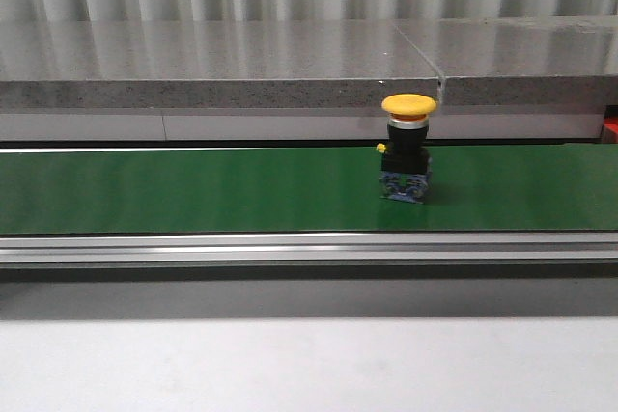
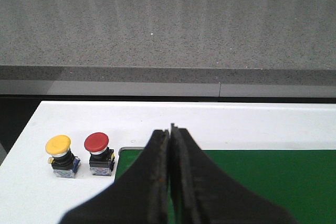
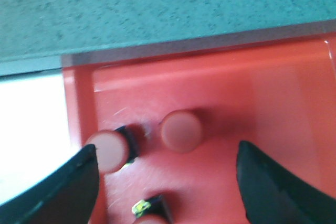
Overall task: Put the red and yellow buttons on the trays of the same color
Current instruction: 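Lower the red button into the red tray and open the right gripper, then grasp the yellow button at the belt's end with the right gripper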
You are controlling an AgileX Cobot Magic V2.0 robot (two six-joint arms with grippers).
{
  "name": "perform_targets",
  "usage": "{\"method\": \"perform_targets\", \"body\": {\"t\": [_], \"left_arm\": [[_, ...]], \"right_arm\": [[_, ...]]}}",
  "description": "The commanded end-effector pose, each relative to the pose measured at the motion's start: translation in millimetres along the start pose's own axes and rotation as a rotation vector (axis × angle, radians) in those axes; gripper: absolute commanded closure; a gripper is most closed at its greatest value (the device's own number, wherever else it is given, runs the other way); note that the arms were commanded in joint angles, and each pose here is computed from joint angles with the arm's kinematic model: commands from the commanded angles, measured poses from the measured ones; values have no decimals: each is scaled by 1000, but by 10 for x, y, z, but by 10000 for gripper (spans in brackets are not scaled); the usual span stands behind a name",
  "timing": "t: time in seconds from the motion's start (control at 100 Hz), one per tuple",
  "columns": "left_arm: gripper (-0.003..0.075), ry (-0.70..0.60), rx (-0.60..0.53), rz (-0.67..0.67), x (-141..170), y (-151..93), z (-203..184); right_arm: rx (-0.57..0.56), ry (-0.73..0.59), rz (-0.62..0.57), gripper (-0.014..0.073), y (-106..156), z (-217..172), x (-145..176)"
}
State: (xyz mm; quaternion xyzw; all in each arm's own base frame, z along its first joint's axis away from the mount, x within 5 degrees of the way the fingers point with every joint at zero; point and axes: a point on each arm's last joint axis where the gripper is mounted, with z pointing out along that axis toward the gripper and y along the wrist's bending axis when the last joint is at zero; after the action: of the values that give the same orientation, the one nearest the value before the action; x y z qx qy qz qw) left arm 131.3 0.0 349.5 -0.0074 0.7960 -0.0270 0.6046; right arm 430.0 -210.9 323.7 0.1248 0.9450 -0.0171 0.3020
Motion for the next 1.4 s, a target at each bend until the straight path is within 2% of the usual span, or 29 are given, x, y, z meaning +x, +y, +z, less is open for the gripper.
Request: {"method": "perform_targets", "body": {"t": [0.0, 0.31, 0.52, 0.75, 0.94, 1.25, 1.39], "left_arm": [[740, -107, -6, -7, -154, -2, -45], [740, -107, -6, -7, -154, -2, -45], [740, -107, -6, -7, -154, -2, -45], [740, -107, -6, -7, -154, -2, -45], [740, -107, -6, -7, -154, -2, -45], [740, -107, -6, -7, -154, -2, -45], [740, -107, -6, -7, -154, -2, -45]], "right_arm": [[-18, -121, -38, 55, 151, -573, -139], [-113, -26, -183, 55, 668, -878, 3], [-154, 28, -244, 55, 912, -1016, 198], [-187, 70, -315, 55, 1094, -1102, 517], [-195, 86, -318, 55, 1142, -1149, 850], [-253, 206, -386, 55, 1345, -1016, 1387], [-297, 271, -462, 55, 1502, -943, 1539]]}}
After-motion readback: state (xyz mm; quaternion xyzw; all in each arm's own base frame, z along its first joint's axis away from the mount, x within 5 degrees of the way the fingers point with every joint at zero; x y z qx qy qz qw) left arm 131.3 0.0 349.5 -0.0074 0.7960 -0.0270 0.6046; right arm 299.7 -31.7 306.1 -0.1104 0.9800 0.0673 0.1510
